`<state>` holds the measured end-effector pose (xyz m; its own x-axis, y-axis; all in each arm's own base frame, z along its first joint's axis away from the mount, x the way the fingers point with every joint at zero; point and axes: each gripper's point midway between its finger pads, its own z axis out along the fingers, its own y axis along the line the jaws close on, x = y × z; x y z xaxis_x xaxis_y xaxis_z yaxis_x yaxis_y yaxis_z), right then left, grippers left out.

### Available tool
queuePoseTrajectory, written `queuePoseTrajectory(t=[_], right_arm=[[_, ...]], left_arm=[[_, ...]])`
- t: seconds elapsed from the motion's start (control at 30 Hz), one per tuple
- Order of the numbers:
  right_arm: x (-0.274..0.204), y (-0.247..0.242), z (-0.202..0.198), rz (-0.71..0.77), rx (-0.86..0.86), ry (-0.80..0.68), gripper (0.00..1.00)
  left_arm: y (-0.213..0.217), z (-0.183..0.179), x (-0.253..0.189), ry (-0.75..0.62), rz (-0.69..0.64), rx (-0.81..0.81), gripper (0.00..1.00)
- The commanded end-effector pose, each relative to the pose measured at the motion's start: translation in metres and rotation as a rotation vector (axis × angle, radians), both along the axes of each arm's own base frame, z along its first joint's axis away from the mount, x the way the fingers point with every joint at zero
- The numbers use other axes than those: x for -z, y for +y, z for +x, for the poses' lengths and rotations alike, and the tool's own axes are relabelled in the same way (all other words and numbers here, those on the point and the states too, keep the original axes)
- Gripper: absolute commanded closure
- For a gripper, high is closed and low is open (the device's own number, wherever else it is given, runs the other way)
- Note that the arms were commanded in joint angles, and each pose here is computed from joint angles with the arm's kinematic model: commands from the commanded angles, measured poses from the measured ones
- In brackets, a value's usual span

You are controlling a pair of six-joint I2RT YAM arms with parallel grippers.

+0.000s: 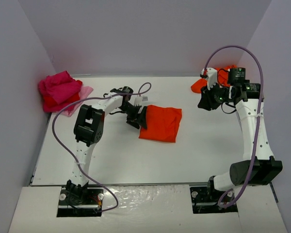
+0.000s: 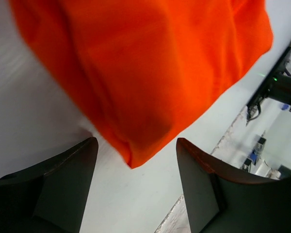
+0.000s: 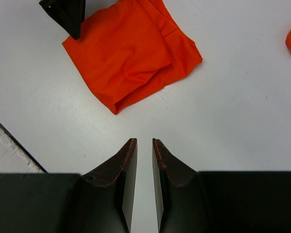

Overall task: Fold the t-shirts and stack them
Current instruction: Fold the tshirt

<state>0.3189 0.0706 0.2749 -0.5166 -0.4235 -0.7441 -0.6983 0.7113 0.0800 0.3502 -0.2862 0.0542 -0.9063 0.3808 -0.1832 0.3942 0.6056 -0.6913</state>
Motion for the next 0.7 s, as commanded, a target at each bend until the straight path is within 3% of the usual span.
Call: queuePoseTrajectory(t=[0.0, 0.5, 0.67], right_arm=[[-0.010, -0.003, 0.002, 0.001, 0.017, -0.056, 0.83], [0.014, 0.002, 0.003, 0.038, 0.020, 0.011, 0.83], [0.023, 0.002, 0.005, 0.045, 0.021, 0.040, 0.83]], left_arm=[[-0.018, -0.024, -0.002, 0.068, -0.057, 0.107, 0.37], [-0.055, -0.043, 0.023, 0.296, -0.281, 0.207, 0.38], [-0.068, -0.038, 0.035, 0.292, -0.279, 0.205, 0.44]])
